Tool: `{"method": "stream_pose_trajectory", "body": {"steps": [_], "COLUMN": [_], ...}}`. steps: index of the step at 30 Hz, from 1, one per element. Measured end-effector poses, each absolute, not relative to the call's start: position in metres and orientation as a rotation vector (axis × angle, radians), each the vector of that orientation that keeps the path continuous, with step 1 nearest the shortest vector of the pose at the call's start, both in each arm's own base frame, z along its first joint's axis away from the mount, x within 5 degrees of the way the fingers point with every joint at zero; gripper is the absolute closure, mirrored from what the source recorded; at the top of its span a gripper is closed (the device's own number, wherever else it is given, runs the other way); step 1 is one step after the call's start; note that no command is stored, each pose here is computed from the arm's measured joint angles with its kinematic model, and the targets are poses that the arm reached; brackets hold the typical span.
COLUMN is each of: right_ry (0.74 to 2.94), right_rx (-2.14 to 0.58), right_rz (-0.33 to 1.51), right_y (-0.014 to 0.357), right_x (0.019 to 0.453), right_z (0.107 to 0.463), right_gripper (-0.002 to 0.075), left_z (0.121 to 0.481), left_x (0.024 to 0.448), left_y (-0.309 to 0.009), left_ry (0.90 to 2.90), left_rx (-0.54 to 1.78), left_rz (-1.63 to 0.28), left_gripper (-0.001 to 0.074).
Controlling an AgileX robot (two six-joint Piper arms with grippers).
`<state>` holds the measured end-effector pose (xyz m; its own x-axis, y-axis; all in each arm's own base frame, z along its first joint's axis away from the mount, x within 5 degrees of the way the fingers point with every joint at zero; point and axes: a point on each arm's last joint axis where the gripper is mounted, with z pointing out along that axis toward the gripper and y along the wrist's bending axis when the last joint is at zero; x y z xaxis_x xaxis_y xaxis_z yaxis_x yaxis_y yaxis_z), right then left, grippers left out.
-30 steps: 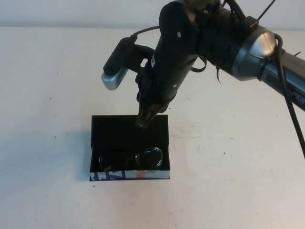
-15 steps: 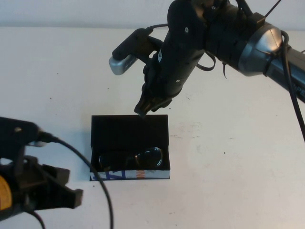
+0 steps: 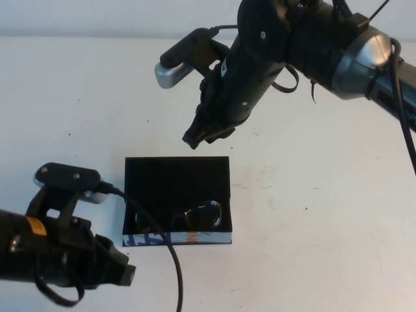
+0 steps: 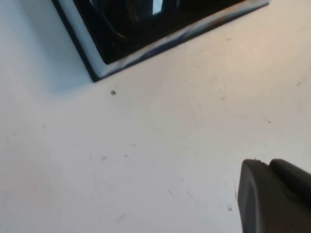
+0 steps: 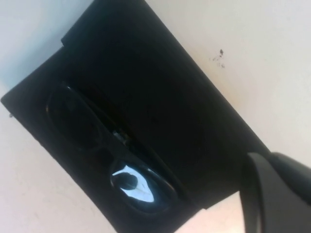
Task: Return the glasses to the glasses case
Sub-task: Close the glasses case
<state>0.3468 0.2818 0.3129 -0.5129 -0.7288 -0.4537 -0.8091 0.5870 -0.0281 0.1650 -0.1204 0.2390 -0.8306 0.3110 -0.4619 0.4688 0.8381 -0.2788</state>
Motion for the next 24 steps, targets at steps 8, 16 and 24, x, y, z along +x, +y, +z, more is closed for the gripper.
{"method": "stream_pose_trajectory", "body": {"steps": [8,16,24], "right_ry": [2.364,2.352,2.37], "right_rx": [-1.188,-1.037,-0.96], "right_rz": [0.302,0.389,0.424], "right_y": [0.286,0.283,0.278], "right_x": [0.349,0.366,0.383], "right_z": [0.315,0.311,0.297], "right_gripper": [0.0737,0.0737,0.0737], "left_z": [0.229,0.19,0.157], "left_x": [0.191,0.204,0.207], "left_y": [-0.122,-0.134,-0.136], "left_ry": [2.513,2.456,2.433], "left_rx": [0.606,0.689,0.73], "left_rz": [-0.638,-0.71,-0.704], "left_gripper": [0.0736,0.0736,0.0736]}}
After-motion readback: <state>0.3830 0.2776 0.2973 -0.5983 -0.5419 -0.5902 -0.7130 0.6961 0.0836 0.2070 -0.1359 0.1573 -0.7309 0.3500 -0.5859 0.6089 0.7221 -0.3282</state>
